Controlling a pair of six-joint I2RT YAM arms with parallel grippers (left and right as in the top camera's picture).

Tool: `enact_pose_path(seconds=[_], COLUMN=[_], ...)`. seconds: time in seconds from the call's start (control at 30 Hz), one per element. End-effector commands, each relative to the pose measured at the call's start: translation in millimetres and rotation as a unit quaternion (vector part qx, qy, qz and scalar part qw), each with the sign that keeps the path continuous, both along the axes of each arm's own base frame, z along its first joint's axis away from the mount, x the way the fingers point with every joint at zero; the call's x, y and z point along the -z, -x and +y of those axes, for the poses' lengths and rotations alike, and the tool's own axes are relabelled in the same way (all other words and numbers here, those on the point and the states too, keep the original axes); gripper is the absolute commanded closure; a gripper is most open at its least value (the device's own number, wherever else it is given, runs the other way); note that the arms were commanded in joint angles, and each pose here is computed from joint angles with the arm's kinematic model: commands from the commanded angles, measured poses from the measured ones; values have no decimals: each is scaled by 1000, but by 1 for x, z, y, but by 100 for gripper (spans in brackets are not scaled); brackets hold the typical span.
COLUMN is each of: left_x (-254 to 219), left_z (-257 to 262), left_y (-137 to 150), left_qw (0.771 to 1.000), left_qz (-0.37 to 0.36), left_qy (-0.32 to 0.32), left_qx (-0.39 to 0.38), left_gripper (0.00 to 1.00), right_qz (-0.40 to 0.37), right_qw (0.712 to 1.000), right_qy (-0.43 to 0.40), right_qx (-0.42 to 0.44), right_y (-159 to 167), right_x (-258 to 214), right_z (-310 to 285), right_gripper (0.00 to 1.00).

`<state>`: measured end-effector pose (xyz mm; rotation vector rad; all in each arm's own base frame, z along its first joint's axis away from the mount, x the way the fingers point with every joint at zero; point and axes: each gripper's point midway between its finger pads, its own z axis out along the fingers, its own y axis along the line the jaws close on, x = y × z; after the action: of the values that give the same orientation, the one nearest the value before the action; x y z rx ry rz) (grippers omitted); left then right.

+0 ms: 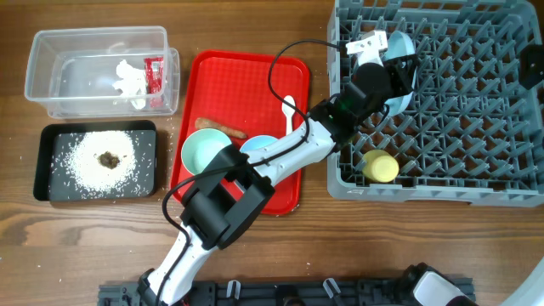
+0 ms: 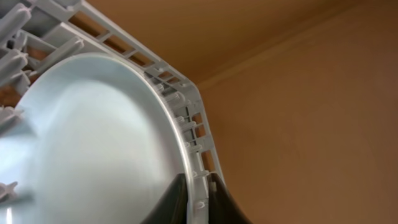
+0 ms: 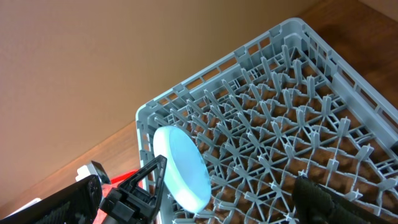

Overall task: Sort waste into correct bins and load items into the dishwasher rack
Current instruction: 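Carry the plate right and stand it upright in the dish rack, then move the left arm back left and reach the right gripper to the light-blue bowl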

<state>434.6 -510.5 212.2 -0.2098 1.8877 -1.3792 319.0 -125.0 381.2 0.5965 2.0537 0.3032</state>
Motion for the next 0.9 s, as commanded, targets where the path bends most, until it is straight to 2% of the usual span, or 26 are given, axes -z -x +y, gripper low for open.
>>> enact_pose_path(seconds=[0.0,0.23,0.37,0.47,0.63,0.73,0.87], left_x=[-2,-61,-86,-95,-103,-102,-85], left_z=[5,8,36,83,204,271,326], left_y=[-8,6,17,22,30,39,47], left_qw=[999,978,957,945,931,920,903], left_qz=[-42,-180,-206,-174,-60,4,76], left_qy=[-28,-105,-198,-274,-360,-392,-421], left_qx=[-8,25,39,44,9,-20,-43], left_gripper=[69,40,30,25,9,8,8], right_qz=[-1,-6,-15,-23,-18,5,38], right_qw=[1000,1000,999,998,987,976,951], right_qy=[-4,-2,0,-5,2,26,33], right_qx=[-3,-4,-29,-61,-161,-218,-305], right_y=[-3,-4,-6,-8,-24,-33,-40], right_x=[0,-3,-5,-8,-6,6,29], right_z=[-1,-2,5,19,87,141,211], right_gripper=[0,0,0,0,1,1,1])
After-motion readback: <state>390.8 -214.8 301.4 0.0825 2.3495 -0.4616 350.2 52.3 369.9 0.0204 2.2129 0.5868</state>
